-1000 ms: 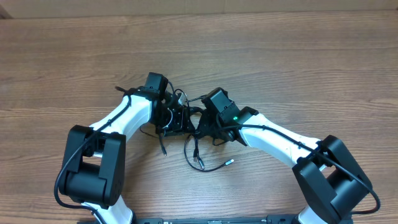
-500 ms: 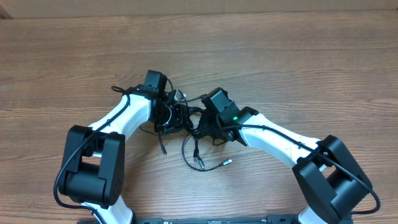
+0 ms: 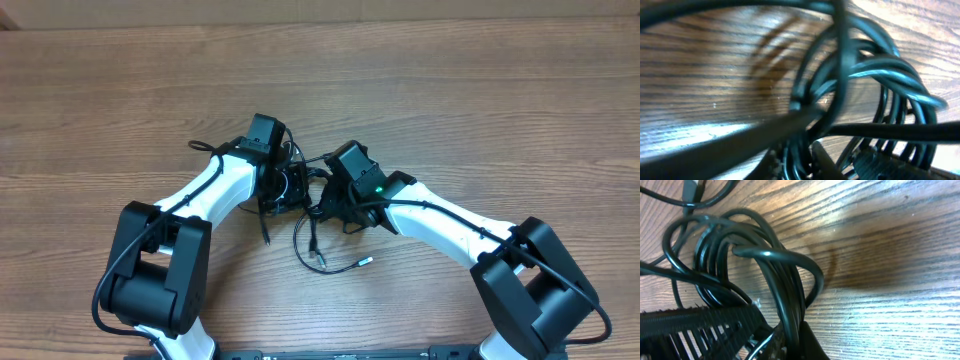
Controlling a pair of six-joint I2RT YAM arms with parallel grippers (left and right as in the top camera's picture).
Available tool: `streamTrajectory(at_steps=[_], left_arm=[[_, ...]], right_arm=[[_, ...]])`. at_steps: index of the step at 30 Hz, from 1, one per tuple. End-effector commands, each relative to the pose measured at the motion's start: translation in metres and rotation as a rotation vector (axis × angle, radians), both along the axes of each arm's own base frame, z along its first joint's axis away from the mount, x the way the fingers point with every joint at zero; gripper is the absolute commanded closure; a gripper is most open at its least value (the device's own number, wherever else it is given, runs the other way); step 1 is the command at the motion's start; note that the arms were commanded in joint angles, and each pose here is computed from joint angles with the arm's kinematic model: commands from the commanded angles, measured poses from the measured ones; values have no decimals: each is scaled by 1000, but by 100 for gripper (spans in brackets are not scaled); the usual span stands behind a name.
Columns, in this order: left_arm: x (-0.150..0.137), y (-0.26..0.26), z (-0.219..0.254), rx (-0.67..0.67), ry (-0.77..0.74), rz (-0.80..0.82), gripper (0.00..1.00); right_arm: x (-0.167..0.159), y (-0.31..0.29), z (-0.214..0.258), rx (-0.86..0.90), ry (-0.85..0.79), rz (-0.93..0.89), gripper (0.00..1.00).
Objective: Untangle cables
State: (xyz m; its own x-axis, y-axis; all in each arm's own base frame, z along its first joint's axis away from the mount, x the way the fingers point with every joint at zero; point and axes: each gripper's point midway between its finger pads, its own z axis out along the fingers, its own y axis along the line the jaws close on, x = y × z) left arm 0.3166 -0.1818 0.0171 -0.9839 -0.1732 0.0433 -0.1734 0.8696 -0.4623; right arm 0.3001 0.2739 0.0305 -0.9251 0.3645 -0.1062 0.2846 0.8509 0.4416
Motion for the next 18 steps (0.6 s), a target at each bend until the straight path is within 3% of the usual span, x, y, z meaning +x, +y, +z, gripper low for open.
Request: streamTrajectory(at_steps=[1,5,11,18], left_arm=[[-3,0,-2,6,7,1,96],[-7,-2,-1,-10,10,-30,96],[-8,-11,30,-308,-79,-230,96],[0,17,60,-528,-184,-254,96]], right_arm=[[0,2,0,0,-11,8,96],[0,2,0,1,-10,10,96],[-1,1,-1,-1,-6,10,96],[-1,1,-1,-2,-7,10,96]])
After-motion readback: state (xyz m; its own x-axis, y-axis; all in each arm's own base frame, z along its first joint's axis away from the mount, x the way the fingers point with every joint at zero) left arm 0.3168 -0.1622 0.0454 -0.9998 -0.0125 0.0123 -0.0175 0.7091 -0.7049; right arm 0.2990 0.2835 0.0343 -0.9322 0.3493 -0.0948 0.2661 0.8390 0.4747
